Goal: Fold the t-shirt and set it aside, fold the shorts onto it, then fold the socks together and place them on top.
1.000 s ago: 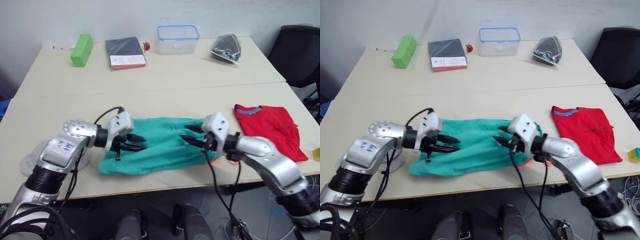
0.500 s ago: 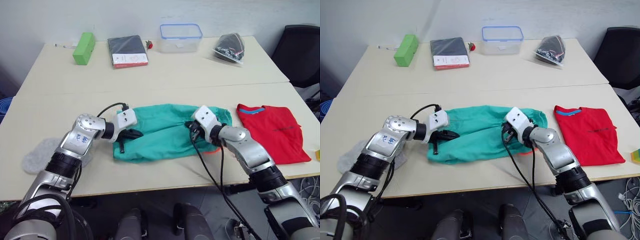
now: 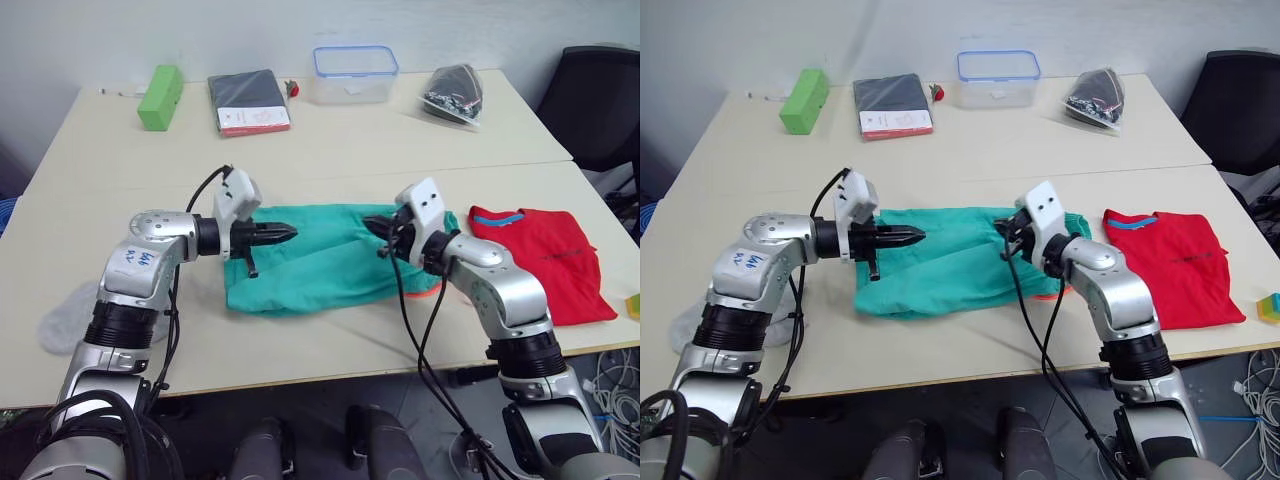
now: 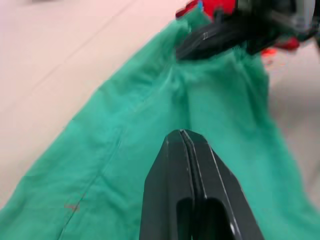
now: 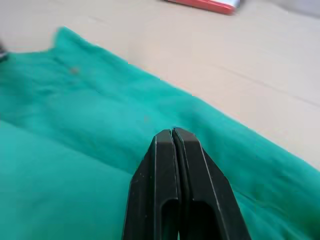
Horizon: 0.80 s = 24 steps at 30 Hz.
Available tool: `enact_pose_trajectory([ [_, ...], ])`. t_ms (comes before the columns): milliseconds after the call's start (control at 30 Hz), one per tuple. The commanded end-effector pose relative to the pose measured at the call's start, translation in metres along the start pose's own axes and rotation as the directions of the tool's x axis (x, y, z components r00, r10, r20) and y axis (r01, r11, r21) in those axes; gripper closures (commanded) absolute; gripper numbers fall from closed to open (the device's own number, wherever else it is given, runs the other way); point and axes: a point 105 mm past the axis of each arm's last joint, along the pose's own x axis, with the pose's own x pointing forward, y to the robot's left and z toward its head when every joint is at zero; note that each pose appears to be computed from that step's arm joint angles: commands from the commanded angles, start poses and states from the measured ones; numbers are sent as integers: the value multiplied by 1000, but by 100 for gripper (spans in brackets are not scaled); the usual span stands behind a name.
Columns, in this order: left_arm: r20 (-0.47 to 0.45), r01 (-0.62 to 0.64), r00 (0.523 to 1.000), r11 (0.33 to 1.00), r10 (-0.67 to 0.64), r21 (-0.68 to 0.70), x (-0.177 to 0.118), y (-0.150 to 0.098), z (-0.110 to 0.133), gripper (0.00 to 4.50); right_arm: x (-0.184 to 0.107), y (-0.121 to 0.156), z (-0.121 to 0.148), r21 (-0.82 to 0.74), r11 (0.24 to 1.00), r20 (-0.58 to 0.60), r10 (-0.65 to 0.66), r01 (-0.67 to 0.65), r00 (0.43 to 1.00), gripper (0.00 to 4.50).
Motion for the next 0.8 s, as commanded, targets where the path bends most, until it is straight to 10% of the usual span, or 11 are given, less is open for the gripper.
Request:
enact_pose_trajectory([
  [33,-88,28,996,999,-25,36,18,-7,-13,450,6,20,-4,-76,996,-13,49,-50,999,447],
  [367,-333,-98,933,986,139,137,42,21,-98,450,-16,-5,-63,-186,977,-235,-149,106,961,447],
  [800,-301,-140,938,982,171,123,23,25,-103,450,-123,-105,-91,-211,847,-332,-532,488,779,447],
])
